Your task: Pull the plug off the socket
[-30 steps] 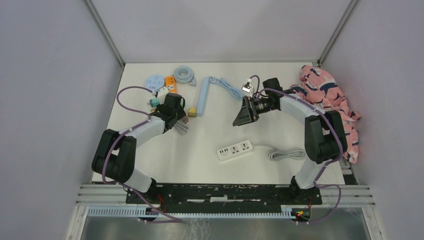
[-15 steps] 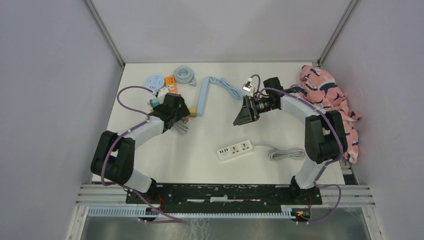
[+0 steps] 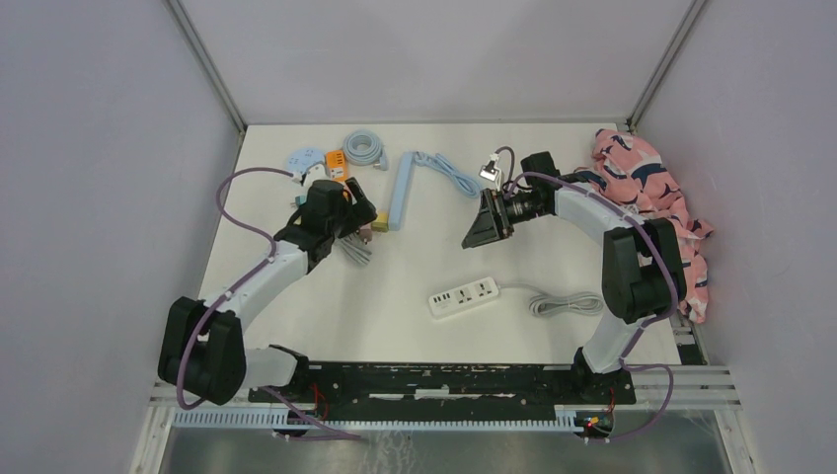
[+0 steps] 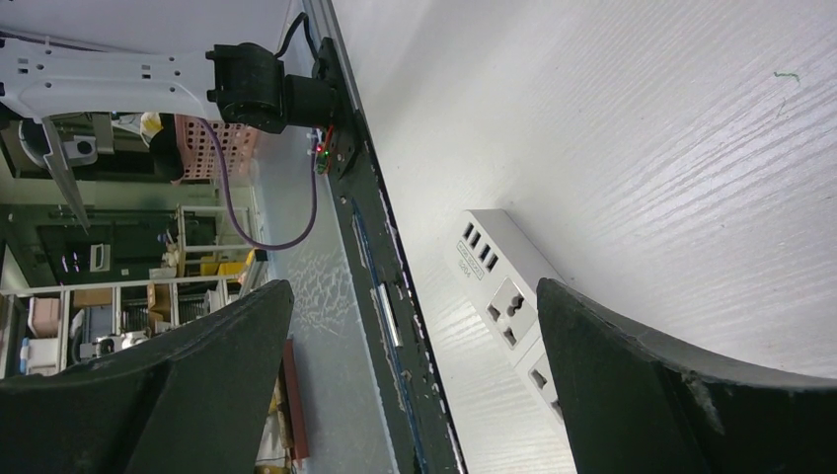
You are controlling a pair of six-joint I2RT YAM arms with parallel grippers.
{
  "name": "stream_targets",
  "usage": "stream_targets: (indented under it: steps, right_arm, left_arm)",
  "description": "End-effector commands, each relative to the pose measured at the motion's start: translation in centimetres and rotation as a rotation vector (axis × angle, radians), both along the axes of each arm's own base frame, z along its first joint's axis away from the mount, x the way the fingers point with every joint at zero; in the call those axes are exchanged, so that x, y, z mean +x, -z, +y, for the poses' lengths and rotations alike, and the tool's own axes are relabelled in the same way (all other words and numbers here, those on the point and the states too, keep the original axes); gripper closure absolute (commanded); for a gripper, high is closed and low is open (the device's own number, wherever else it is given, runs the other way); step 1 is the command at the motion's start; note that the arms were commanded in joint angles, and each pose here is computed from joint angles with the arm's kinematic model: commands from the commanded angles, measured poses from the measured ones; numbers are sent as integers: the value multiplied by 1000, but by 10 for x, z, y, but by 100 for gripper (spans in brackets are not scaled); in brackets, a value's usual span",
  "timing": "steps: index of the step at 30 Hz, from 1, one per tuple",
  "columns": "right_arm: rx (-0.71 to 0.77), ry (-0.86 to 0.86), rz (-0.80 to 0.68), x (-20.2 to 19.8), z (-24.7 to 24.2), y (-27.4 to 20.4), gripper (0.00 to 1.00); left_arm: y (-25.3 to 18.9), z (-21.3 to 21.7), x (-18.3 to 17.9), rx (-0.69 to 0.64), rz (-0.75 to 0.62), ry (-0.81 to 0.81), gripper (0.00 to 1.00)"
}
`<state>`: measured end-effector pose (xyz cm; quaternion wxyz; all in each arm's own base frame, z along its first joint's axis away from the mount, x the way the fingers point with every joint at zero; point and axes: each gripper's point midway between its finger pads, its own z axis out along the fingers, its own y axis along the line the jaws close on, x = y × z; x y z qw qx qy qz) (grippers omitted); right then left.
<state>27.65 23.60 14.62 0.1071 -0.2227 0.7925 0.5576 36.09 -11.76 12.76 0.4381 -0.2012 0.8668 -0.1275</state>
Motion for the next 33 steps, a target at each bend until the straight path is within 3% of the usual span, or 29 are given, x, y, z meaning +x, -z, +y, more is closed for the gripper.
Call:
stream_targets:
  steps: [1,10,16,20,27,33]
  right_arm:
    - [43,-22,-109,6,0,-29,0]
    - [8,-44,-198,2,-9,-39,0]
    - [-14,-48,-290,-1,-16,-50,0]
    - [-7,-44,-316,-1,-19,-56,0]
    - [5,-36,-302,1,-24,-57,0]
    - [1,-25,-298,3,-27,-57,0]
  left_arm:
    - [-30,-20,-5,-135,-91,71,1]
    - [-60,-49,-27,-265,-198,260,1]
    - [-77,-98,-64,-407,-292,617,1]
    - [-78,-119,-89,-467,-341,769,1]
    - [-79,-172,-142,-416,-423,1038,1]
    - [-61,-200,-175,-329,-429,1174,1]
